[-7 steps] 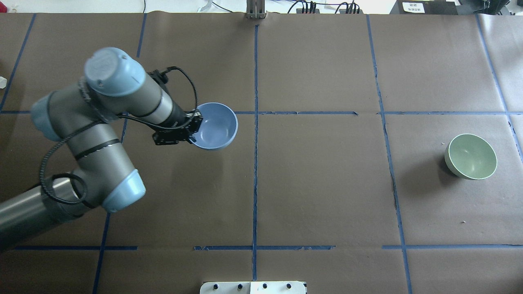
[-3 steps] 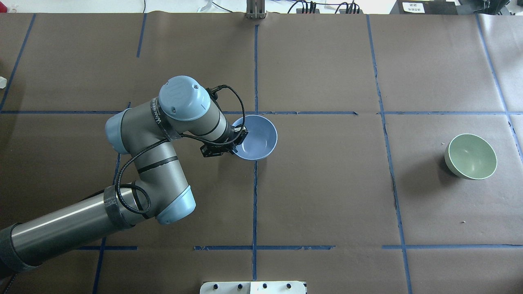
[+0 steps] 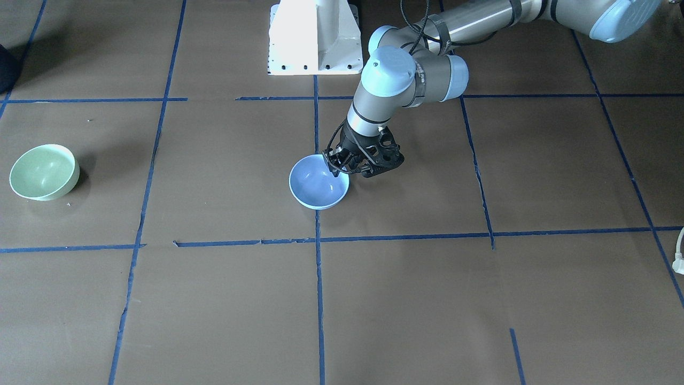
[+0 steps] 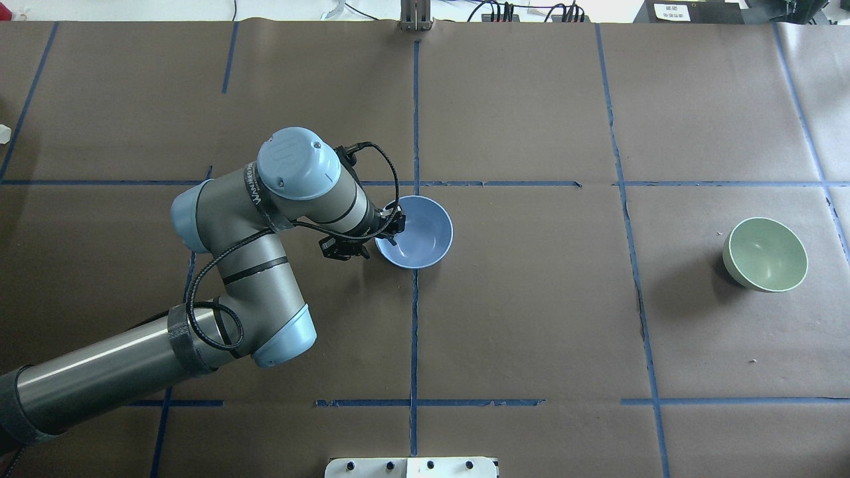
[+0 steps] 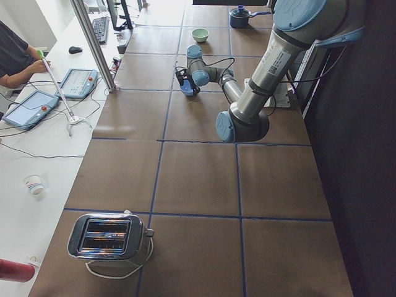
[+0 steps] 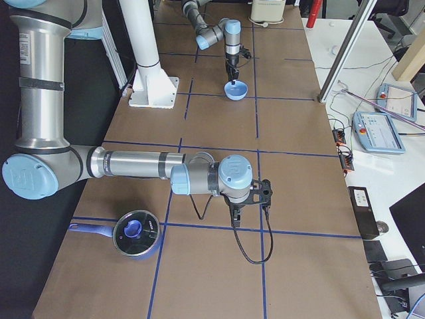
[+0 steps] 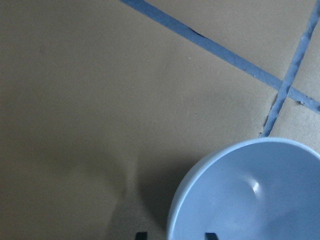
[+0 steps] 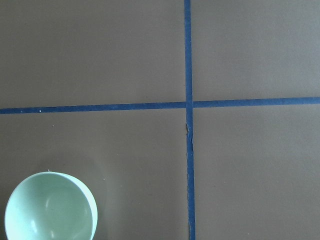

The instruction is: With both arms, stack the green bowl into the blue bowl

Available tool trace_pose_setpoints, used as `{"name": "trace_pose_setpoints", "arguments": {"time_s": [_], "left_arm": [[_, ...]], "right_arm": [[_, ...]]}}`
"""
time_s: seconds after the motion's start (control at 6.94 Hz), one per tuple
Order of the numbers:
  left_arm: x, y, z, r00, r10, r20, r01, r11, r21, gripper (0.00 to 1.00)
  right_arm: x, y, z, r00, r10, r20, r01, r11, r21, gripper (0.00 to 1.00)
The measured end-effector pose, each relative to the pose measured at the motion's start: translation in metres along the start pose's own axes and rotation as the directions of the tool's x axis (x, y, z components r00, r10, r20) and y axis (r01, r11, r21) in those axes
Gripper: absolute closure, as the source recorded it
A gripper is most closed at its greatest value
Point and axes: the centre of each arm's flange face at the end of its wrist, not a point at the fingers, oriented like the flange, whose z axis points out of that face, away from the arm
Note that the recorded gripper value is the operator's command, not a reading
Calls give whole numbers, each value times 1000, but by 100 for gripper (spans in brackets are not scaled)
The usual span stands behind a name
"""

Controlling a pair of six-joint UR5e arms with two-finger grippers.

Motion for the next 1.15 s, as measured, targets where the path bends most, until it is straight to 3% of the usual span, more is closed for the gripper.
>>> {"name": "trace_pose_setpoints", "arguments": {"time_s": [0.29,0.72,1.15], "left_arm": [[-19,-17,-43,1000,-1,24,2,1000,-20,0],[-64,-25,-139,989,104,110,-102,994,-27,0],[-100,-32,-186,979,158,131,-159,987,-3,0]], "right_arm": [[-1,0,0,1000,-3,1,3,1000,0,0],[-13,-1,13,1000,4,3,-4,1000,-9,0],[-61,20,68,998,40,43,-43,998,53,0]]}}
